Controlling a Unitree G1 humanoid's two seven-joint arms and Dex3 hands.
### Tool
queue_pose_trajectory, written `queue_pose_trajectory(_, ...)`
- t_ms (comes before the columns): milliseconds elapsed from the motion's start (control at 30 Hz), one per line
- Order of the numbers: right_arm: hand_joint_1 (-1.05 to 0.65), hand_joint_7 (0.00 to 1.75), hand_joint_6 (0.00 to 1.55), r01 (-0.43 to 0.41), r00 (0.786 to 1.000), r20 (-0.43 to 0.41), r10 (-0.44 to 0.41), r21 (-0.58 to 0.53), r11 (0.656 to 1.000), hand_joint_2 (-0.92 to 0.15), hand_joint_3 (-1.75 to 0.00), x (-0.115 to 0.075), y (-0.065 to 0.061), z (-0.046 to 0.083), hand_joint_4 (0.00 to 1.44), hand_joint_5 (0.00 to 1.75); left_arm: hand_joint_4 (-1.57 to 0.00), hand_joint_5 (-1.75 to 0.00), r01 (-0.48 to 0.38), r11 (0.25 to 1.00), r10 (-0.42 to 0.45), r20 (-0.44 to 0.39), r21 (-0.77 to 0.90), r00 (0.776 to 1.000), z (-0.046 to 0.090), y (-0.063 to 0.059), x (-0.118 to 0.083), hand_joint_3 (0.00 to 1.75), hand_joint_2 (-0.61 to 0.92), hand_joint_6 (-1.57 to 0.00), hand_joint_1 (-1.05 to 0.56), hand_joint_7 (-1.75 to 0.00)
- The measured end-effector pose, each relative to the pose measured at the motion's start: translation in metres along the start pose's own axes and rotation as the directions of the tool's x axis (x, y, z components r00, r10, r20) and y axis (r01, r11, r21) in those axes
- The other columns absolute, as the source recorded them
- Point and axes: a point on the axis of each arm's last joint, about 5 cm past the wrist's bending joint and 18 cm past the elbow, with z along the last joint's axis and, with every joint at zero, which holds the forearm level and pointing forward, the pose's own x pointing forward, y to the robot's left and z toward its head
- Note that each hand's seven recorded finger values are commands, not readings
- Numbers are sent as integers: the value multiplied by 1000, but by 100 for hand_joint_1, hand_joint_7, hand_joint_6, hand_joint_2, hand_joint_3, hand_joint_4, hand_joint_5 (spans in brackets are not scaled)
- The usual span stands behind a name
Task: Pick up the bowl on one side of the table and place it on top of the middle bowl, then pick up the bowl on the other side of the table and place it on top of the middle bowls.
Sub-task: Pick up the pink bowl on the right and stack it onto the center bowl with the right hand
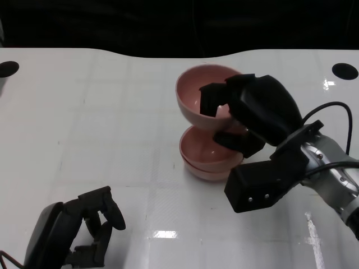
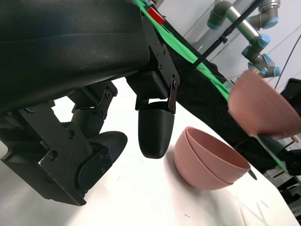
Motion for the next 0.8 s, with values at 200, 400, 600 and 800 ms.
queue_pose_trajectory(200,-15,161,78,-72,997,-7,72,-10,997,-34,-113,-2,10,-2,94,175,-84,-173,13,1000,-13,-2,5,1000,1,-2,1,143,35,-77,2,-150)
queue_pose_trajectory(400,-14,156,79,-98,995,-18,98,-10,995,-40,-104,-4,13,-5,94,175,-85,-171,14,1000,-14,-5,8,1000,1,-2,1,145,33,-78,3,-149)
queue_pose_trajectory(600,-18,67,99,-140,990,2,140,-11,990,-57,-85,-7,13,-7,88,164,-85,-170,17,1000,-17,-5,5,1000,2,-2,1,146,32,-78,3,-149)
queue_pose_trajectory(800,-33,12,87,-197,980,7,197,-18,980,-80,-28,-9,10,-8,75,65,-85,-170,18,1000,-18,-4,5,1000,2,-3,1,145,32,-78,2,-149)
